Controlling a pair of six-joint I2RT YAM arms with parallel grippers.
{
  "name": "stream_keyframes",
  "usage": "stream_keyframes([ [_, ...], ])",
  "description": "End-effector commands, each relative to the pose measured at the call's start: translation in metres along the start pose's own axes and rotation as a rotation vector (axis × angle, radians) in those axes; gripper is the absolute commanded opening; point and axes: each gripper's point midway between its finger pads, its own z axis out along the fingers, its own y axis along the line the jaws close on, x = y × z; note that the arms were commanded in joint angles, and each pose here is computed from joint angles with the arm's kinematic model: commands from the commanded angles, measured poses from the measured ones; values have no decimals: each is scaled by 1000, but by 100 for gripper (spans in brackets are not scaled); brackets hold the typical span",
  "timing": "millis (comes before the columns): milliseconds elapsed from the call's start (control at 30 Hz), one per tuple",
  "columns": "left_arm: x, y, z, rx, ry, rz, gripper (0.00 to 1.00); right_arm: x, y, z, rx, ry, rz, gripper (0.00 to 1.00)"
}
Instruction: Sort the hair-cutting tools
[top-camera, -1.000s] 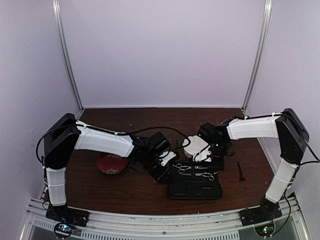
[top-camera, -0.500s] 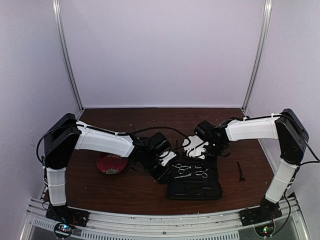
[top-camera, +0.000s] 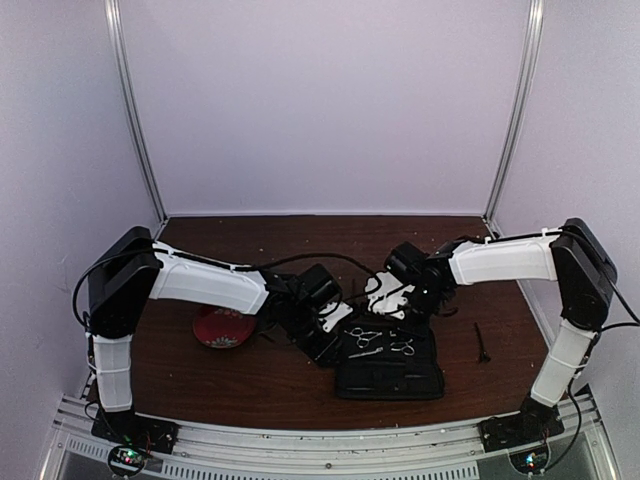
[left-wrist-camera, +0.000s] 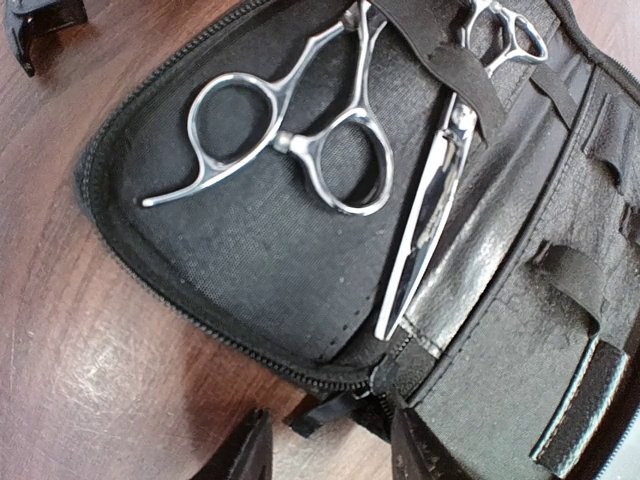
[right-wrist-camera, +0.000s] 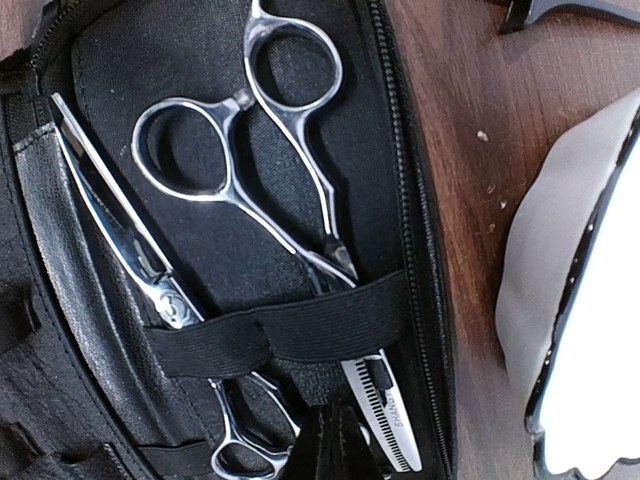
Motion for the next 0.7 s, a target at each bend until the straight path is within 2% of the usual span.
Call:
stream_keyframes([
  [0, 5, 5, 7, -10, 23, -8, 44, -8, 5, -15, 0, -37, 29, 0],
  [100, 4, 7, -1, -31, 11, 11, 44, -9, -5, -37, 54, -64, 48, 0],
  [233, 3, 16, -22, -73, -10, 19, 47, 6, -26, -69, 141, -94, 123, 19],
  [333, 0, 20, -40, -79, -47, 22, 49, 40, -34, -78, 188, -62, 195, 28],
  [467, -10, 23, -58, -85, -100, 29, 50, 99, -35, -76, 244, 22, 300, 33],
  [667, -29, 23, -69, -99, -141, 46, 50, 167, -35, -80, 288, 133, 440, 31],
])
